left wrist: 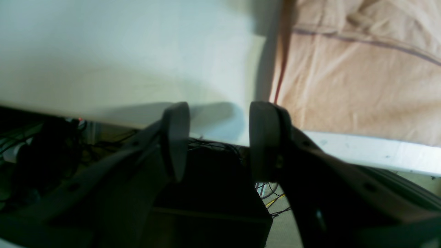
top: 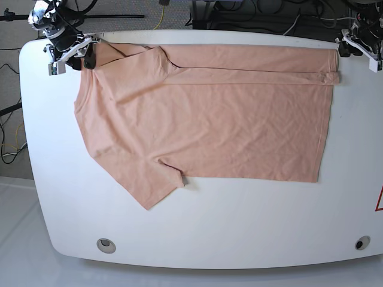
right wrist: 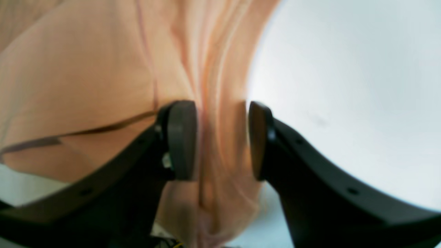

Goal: Fold the T-shirt properly
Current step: 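Lower the shirt edge onto the table and open both grippers, then raise both open grippers slightly away from the shirt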

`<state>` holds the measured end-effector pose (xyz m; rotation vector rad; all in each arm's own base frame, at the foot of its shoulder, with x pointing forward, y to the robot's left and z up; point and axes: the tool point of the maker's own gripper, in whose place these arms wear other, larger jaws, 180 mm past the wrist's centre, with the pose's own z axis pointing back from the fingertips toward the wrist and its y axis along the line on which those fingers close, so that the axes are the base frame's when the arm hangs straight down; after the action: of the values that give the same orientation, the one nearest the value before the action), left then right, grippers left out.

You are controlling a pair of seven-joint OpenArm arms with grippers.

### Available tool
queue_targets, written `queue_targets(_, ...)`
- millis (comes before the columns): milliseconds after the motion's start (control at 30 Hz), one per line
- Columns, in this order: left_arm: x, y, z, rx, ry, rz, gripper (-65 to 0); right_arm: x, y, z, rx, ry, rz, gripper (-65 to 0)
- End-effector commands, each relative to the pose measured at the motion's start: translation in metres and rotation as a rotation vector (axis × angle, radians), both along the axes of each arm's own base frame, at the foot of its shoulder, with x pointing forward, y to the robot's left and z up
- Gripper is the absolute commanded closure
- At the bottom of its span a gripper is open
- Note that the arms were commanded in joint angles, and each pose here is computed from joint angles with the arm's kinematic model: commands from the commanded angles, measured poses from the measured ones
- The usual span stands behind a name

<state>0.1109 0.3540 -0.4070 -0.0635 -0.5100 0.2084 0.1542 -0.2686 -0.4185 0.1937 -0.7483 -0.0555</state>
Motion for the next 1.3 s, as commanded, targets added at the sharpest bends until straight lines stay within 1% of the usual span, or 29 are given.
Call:
queue_targets(0, 0.007, 0.004, 0.01, 0.022, -0.027, -0.018, -27.4, 0.007, -0.01, 0.018, -0.035, -0.05, -0.002, -25.5)
queue_targets(300, 0.01, 0.004, 0.011, 0.018, -0.033, -0.015, -25.6, 0.007, -0.016, 0.024, -0.052, -0.059, -0.013, -26.2)
queue_targets(367, 0.019, 0.005, 0.014, 0.02, -0.053, -0.022, -25.4, 0.003, -0.019, 0.019, -0.047, -0.04, -0.024, -25.8)
queue_targets(567, 0.03, 0.005, 0.02, 0.021, -0.079, -0.024, -25.2, 0.003, -0.021, 0.02, -0.048, -0.039, -0.034, -25.7)
queue_targets(700, 0.037, 0.001, 0.024, 0.025, -0.093, -0.044, -25.2, 0.003, -0.025, 0.024, -0.06, -0.043, -0.037, -25.4)
queue_targets(767, 0.032, 0.0, 0.021, 0.025, -0.084, -0.049, -25.6, 0.003, -0.028, 0.026, -0.072, -0.043, -0.04, -25.4)
queue_targets(967, 0.046, -0.004, 0.032, 0.039, -0.123, -0.079, -25.1, 0.006, -0.03, 0.034, -0.084, -0.059, -0.037, -25.6)
queue_targets(1033, 0.053, -0.004, 0.037, 0.046, -0.141, -0.09, -25.1, 0.009, -0.029, 0.036, -0.078, -0.069, -0.035, -26.1)
queue_targets(1100, 0.062, 0.001, 0.044, 0.058, -0.164, -0.087, -25.7, 0.013, -0.021, 0.035, -0.052, -0.079, -0.022, -28.1)
queue_targets(1267, 0.077, 0.003, 0.056, 0.076, -0.206, -0.102, -26.0, 0.026, -0.016, 0.044, -0.043, -0.12, -0.01, -32.5)
